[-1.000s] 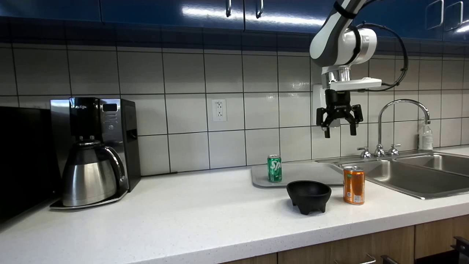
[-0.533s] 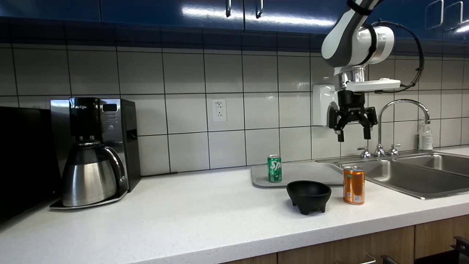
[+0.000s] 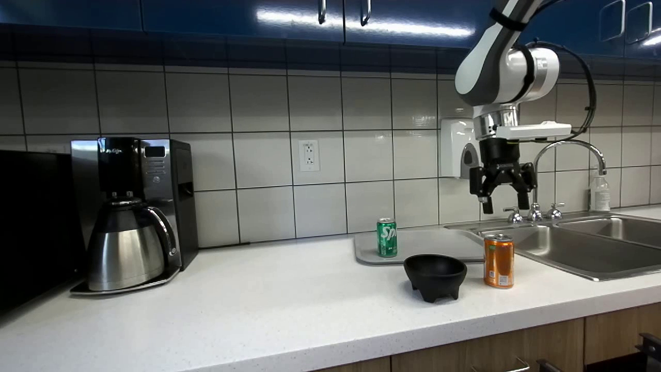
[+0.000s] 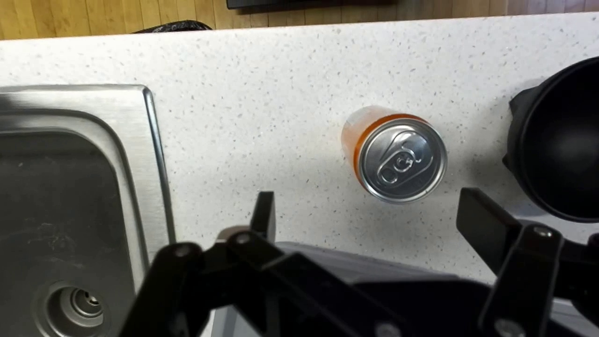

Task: Put the green and orange can on the tray

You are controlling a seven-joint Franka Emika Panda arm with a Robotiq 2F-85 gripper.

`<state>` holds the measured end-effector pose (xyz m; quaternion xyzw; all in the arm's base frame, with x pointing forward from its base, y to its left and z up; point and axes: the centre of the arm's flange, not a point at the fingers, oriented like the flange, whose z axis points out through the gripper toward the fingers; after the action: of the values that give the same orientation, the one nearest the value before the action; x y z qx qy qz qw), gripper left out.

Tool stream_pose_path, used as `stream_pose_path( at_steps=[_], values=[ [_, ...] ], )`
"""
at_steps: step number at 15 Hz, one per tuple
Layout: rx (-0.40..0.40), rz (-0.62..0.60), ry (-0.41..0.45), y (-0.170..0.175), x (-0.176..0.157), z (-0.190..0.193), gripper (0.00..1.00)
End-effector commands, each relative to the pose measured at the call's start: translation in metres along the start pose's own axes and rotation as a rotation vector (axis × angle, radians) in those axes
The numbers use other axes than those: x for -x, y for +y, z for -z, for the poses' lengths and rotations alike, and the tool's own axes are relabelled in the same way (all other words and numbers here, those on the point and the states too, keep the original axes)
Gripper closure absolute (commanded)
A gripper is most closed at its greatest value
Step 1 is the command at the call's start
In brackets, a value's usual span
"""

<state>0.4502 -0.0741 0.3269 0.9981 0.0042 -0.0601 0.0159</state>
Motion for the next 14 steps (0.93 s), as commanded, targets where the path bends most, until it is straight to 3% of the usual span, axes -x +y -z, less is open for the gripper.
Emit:
stream_pose_path(
  at_steps=[1, 14],
  values=[
    [0.018, 0.04, -0.011, -0.005, -0.007, -0.014, 0.0],
    [0.027, 0.087, -0.069, -0.025, -0.012, -0.047, 0.0]
  ],
)
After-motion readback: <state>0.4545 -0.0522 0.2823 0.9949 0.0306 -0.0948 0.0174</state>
